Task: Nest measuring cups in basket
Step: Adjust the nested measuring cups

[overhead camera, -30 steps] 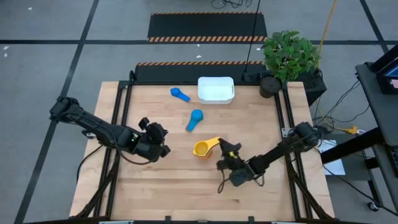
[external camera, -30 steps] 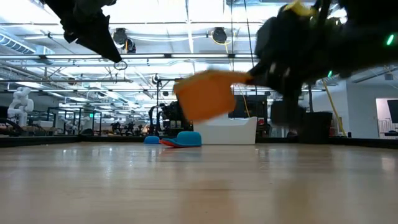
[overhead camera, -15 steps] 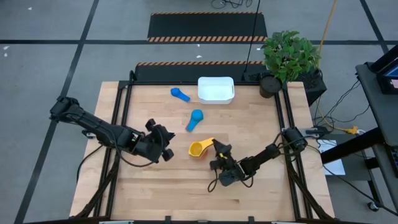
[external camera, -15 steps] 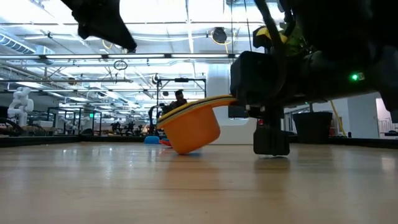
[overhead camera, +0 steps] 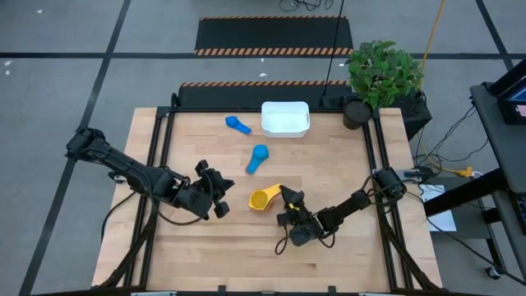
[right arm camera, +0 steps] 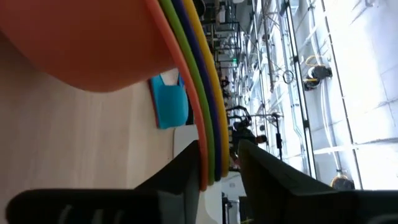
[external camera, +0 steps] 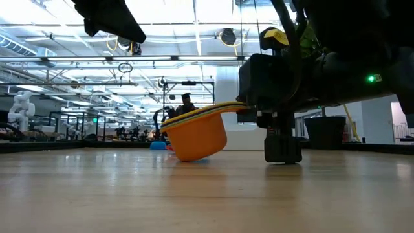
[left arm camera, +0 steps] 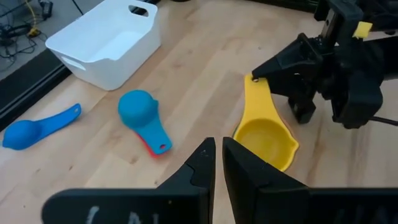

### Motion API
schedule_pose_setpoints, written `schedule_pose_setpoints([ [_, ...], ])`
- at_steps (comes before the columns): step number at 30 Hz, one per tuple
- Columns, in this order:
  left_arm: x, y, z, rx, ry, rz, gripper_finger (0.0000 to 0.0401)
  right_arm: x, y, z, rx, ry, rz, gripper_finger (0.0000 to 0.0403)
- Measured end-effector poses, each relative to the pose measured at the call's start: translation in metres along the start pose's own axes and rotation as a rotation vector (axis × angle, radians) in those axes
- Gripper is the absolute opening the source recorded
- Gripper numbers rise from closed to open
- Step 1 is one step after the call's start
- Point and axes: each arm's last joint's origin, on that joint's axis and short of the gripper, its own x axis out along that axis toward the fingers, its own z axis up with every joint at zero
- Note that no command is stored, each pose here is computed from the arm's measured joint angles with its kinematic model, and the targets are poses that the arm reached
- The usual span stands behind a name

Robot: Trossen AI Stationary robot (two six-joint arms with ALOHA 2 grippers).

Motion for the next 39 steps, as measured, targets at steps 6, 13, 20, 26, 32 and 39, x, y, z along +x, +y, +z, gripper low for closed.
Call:
schedule_pose_setpoints([
  [6, 0.000, 0.000, 0.000, 0.001, 0.004, -0.004, 0.0035, 0.000, 0.000, 0.002, 0.056, -0.055, 0.045, 0.0132],
  [13, 0.000, -0.001, -0.001, 0.002, 0.019, -0.025, 0.0035, -0.001, -0.002, 0.003, 0.150, -0.104, 0.109, 0.0150],
  [20, 0.000, -0.001, -0.001, 0.004, 0.025, -0.035, 0.0035, -0.005, -0.009, -0.003, 0.299, -0.168, 0.333, 0.0151],
  [26, 0.000, -0.001, -0.001, 0.008, 0.026, -0.035, 0.0035, -0.009, -0.020, -0.002, 0.367, -0.274, 0.591, 0.0151],
  [32, 0.000, -0.001, -0.002, 0.023, 0.028, -0.031, 0.0035, -0.012, -0.041, -0.006, 0.378, -0.278, 0.610, 0.0151],
  [39, 0.001, 0.000, -0.001, 0.032, 0.024, -0.019, 0.0035, -0.019, -0.073, -0.010, 0.486, -0.326, 0.704, 0.0151],
])
